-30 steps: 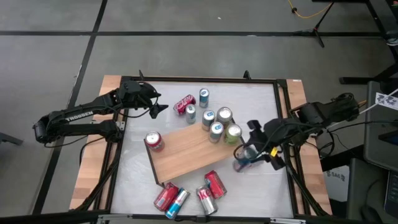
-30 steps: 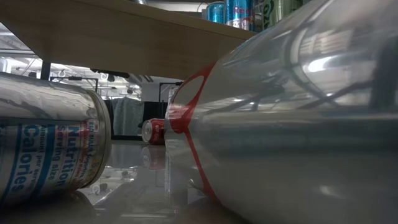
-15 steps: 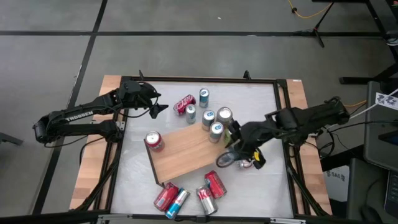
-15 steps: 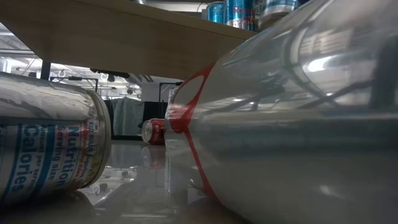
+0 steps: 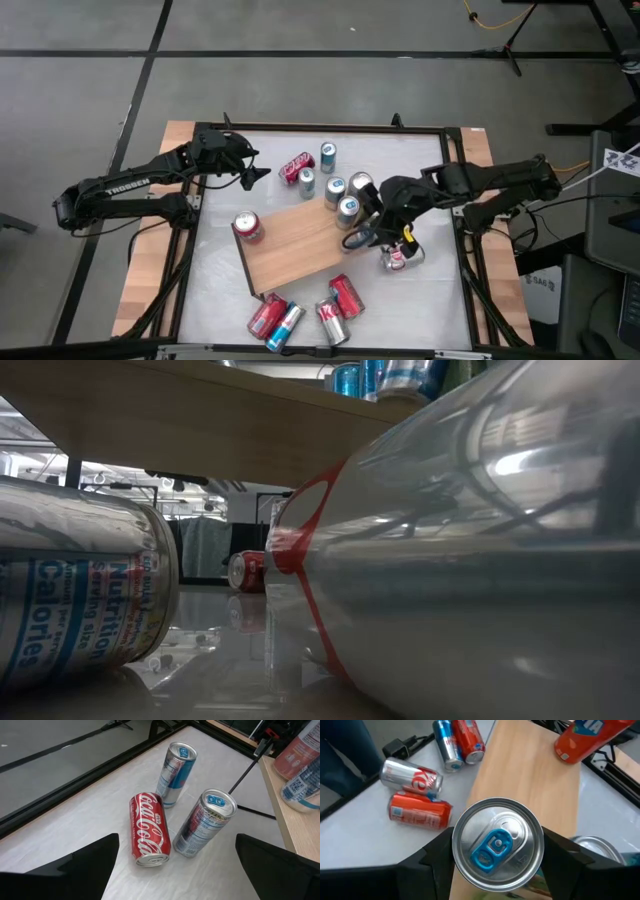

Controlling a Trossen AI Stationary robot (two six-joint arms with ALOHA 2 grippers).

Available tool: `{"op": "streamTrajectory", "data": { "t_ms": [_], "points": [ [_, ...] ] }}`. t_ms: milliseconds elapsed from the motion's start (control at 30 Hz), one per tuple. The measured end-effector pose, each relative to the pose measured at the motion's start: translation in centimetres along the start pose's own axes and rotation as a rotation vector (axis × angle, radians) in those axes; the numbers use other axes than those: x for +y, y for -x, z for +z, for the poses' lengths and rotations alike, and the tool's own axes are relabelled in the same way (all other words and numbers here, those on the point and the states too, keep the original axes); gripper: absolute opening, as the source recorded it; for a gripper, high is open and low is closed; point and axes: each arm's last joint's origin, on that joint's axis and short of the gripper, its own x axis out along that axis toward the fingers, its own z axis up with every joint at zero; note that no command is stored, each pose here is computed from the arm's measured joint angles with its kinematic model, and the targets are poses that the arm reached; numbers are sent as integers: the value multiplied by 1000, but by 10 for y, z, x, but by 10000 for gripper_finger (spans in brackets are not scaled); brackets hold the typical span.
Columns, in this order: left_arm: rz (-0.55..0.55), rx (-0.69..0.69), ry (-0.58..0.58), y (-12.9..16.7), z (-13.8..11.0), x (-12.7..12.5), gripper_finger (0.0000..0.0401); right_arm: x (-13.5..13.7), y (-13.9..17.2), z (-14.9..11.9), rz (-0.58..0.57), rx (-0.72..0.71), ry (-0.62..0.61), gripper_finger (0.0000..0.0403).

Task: Place canned beverage on shelf
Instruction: Put the blue soda can on the shelf aligned with the other blue soda cans

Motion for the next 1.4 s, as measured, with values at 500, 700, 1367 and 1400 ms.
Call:
{"op": "streamTrajectory", "data": {
  "t_ms": [500,700,1367,1400],
  "points": [
    [0,0,1,0,0,0,395,2,-6,-6,41,69,36,225],
    [0,0,0,0,0,0,395,2,-6,-6,34,72,37,225],
    [0,0,0,0,0,0,395,2,-6,-6,31,73,26,225],
    [0,0,0,0,0,0,395,2,-6,-6,31,72,26,227]
  ]
}}
